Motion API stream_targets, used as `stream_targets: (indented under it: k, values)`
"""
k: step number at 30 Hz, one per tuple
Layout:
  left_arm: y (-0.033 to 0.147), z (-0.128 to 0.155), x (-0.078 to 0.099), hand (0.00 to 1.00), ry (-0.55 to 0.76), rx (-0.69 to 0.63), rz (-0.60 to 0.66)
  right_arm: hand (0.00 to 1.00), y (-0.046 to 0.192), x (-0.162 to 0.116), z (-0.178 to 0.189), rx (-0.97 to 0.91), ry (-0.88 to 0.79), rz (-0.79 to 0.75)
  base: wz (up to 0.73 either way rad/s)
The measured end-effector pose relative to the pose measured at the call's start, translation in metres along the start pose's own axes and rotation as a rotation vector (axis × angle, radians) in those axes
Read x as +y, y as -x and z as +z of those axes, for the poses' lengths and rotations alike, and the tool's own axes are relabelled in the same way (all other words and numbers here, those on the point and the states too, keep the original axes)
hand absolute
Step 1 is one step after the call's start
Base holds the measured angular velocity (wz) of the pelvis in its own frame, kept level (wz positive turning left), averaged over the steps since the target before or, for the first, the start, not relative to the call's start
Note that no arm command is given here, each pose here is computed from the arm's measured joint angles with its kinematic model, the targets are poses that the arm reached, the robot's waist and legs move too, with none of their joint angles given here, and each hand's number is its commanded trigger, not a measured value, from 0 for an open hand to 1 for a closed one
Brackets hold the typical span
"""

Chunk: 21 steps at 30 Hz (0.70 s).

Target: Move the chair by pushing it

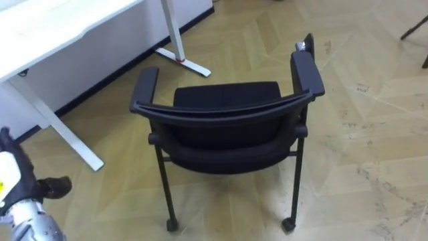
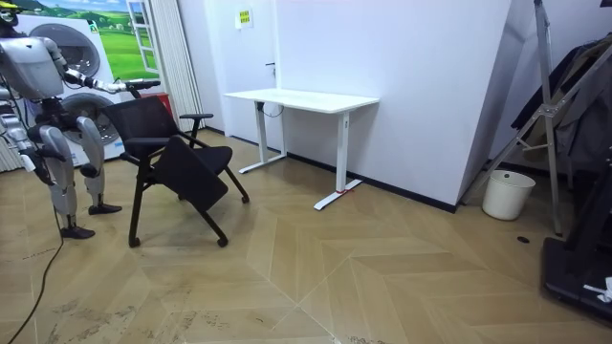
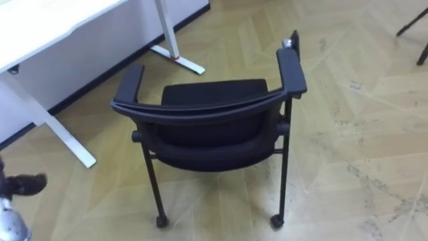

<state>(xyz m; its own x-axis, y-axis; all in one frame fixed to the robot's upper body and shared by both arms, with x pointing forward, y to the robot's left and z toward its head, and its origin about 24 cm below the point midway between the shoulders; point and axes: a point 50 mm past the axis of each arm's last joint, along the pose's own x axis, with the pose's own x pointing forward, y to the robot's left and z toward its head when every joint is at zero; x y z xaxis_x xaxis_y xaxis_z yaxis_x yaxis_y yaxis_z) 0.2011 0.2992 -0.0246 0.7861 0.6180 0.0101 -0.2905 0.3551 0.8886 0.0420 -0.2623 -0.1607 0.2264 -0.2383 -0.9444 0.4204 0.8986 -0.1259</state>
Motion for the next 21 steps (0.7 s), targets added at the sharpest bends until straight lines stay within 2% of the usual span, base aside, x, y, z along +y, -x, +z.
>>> stream_targets:
  k: [3,8,14,21]
  values:
    - [0.002,0.022,-0.002,0.0,-0.088,-0.142,0.002,0.0,0.0,-0.001,-0.003,0.014,-0.003,-0.002,0.0]
    - [0.016,0.043,-0.021,0.0,-0.23,-0.301,-0.078,0.0,-0.001,0.006,0.002,0.007,0.043,0.025,-0.01]
    - [0.025,0.066,-0.028,0.0,-0.252,-0.426,-0.107,0.0,-0.001,0.01,0.004,-0.01,0.07,0.051,0.0]
    - [0.039,0.077,-0.041,0.0,-0.259,-0.489,-0.163,0.0,-0.001,0.016,0.003,-0.022,0.067,0.062,0.0]
